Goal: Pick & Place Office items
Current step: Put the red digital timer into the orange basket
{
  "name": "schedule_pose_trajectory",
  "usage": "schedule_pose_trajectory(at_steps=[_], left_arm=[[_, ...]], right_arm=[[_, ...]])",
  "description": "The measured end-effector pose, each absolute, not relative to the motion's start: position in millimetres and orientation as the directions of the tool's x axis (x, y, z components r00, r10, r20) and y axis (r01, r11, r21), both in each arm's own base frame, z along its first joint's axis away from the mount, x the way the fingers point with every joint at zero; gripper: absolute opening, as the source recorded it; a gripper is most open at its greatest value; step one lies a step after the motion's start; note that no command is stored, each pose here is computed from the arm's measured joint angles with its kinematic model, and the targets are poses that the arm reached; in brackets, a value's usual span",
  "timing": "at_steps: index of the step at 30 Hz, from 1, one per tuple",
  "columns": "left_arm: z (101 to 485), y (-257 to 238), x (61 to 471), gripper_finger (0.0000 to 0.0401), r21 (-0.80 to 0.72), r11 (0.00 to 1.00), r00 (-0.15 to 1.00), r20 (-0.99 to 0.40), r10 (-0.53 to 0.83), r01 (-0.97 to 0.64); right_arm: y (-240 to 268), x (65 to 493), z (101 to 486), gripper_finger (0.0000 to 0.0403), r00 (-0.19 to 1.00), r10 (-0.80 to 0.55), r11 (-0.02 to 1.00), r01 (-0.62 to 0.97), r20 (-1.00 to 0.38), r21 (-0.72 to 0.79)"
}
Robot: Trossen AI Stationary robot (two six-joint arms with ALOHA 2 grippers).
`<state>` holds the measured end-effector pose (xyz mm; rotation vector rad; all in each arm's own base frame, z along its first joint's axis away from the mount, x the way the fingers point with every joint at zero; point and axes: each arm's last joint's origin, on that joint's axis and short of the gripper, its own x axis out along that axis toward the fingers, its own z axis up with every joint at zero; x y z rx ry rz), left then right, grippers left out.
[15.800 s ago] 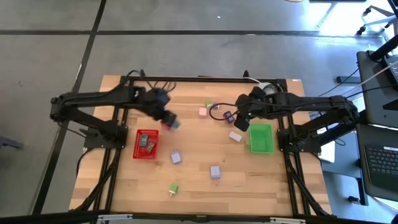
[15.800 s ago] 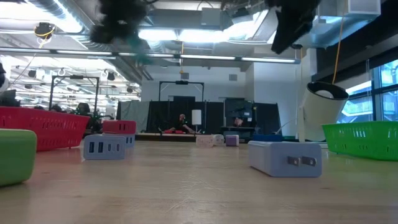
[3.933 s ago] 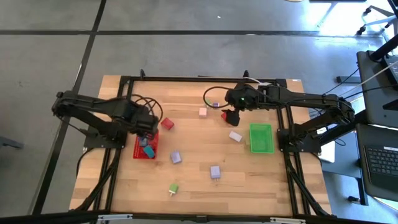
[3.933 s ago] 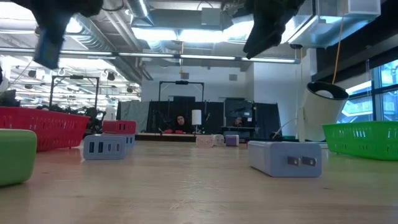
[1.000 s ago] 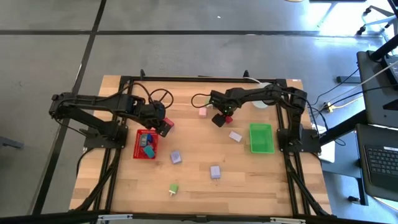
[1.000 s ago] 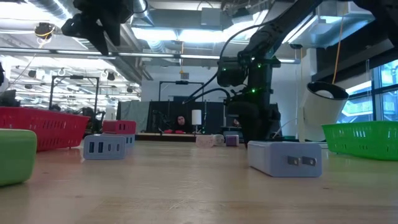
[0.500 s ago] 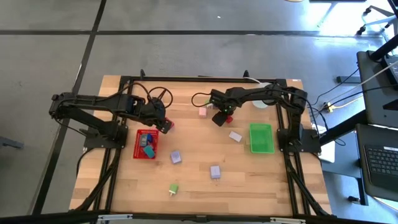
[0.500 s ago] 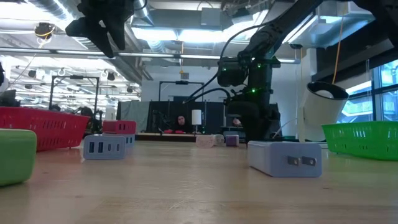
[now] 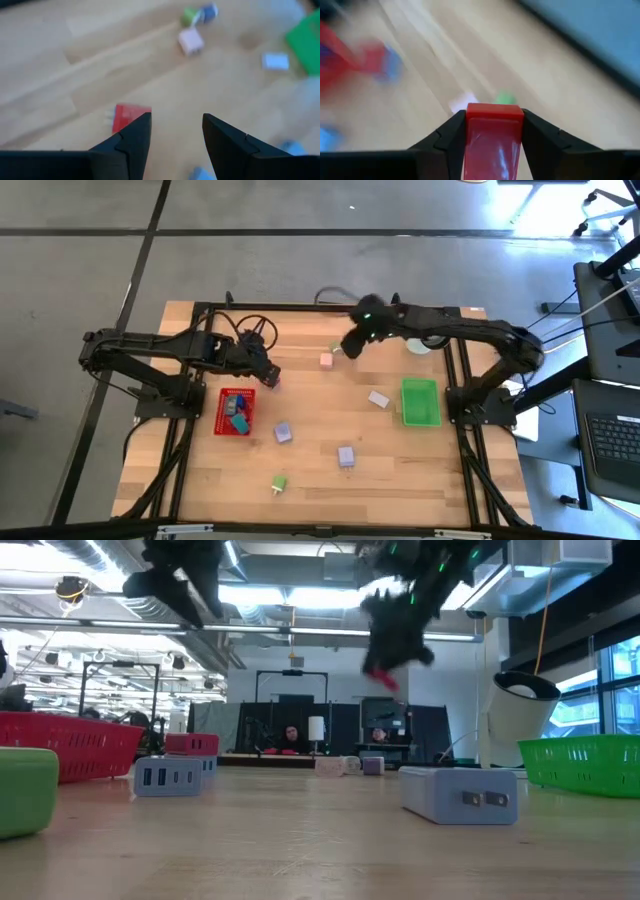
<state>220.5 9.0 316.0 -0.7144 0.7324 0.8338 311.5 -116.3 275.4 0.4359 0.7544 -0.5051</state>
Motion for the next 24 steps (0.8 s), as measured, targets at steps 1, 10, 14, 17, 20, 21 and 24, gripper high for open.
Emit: schedule_pose_trajectory(at_steps=[1, 10, 14, 17, 20, 21, 24], left_arm=[[317, 10, 221, 0.0173, -0.26, 0.474, 0.473, -0.779, 0.412, -0.841], [333, 17, 234, 0.0173, -0.279, 0.44, 0.518, -0.541, 0.662, -0.854], [344, 16, 246, 0.0172, -0.338, 0.529, 0.627, -0.452, 0.635, -0.779], [357, 14, 256, 0.0171, -0.412, 0.61, 0.736, -0.36, 0.573, -0.677], [374, 11, 264, 0.0171, -0.487, 0.709, 0.857, -0.215, 0.469, -0.51], [381, 10, 267, 0.0171, -0.501, 0.745, 0.893, -0.154, 0.423, -0.44], [400, 6, 269, 0.0171, -0.47, 0.842, 0.948, 0.034, 0.318, -0.265]], right_arm=[[-115, 308, 289, 0.0164, 0.673, -0.29, 0.802, 0.559, -0.681, 0.211], [-93, 278, 384, 0.0163, 0.923, -0.341, 0.881, 0.379, -0.175, 0.283], [-81, 276, 402, 0.0165, 0.959, -0.283, 0.933, 0.283, -0.033, 0.223], [-74, 278, 406, 0.0166, 0.976, -0.218, 0.961, 0.213, 0.013, 0.175], [-68, 279, 411, 0.0167, 0.984, -0.17, 0.977, 0.161, 0.057, 0.137], [-67, 280, 413, 0.0167, 0.984, -0.159, 0.981, 0.149, 0.08, 0.126], [-63, 279, 424, 0.0167, 0.973, -0.125, 0.988, 0.104, 0.194, 0.113]])
